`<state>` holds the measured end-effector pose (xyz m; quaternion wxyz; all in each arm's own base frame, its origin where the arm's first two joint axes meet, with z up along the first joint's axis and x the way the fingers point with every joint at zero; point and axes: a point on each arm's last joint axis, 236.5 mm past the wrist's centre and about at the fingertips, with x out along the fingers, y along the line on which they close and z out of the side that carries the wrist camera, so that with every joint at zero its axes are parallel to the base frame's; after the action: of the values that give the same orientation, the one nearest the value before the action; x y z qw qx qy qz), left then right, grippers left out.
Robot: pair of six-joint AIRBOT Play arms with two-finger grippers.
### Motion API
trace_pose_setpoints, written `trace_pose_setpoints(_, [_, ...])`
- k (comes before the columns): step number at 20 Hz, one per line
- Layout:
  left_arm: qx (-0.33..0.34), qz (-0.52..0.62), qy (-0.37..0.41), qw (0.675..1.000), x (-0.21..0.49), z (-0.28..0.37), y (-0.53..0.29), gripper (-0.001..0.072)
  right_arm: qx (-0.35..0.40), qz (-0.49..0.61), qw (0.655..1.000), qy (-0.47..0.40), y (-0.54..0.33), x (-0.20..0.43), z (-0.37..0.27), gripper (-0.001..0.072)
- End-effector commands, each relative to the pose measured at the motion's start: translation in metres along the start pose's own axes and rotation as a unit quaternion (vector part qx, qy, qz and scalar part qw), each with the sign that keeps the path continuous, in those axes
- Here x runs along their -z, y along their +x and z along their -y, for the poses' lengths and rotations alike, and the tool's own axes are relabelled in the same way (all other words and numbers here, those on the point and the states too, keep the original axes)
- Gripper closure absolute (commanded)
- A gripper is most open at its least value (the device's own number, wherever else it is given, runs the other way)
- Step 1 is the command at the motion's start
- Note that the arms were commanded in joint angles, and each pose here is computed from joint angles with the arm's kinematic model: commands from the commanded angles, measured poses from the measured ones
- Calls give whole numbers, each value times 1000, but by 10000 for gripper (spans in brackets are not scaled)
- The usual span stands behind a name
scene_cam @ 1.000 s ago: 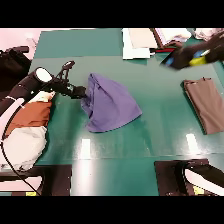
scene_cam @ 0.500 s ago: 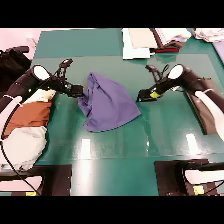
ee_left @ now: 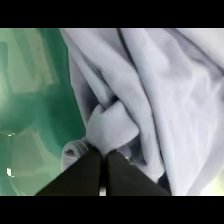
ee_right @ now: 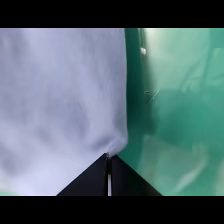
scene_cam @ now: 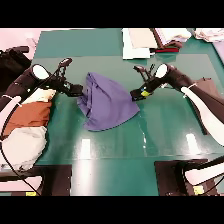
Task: Fold the shirts.
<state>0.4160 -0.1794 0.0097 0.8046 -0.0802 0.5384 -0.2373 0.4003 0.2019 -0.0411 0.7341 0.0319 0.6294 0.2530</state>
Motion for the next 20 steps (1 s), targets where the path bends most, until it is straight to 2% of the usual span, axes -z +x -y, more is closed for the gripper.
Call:
trace_pose_setpoints(1, [-63,48,32,996,-23,-14,-39,682,78,39,994,-62,-67,-24,13,695])
trace_pose_setpoints(4, [-156,151,72,973,-63,-21,-129,681,150,147,974,-89,-181,-49,17,696])
trace_pose_setpoints(7, [-202,254,106,940,-84,-2,-228,681,179,275,940,-90,-301,-52,2,696])
trace_pose_setpoints(13, [-189,462,142,855,-77,78,-416,682,233,469,846,-98,-486,12,-46,695])
trace_pose_setpoints(17, [-163,568,151,792,-46,125,-524,682,282,529,797,-72,-547,68,-52,696])
trace_pose_setpoints(20, [-137,607,158,767,-30,150,-564,682,316,543,777,-41,-566,90,-41,696])
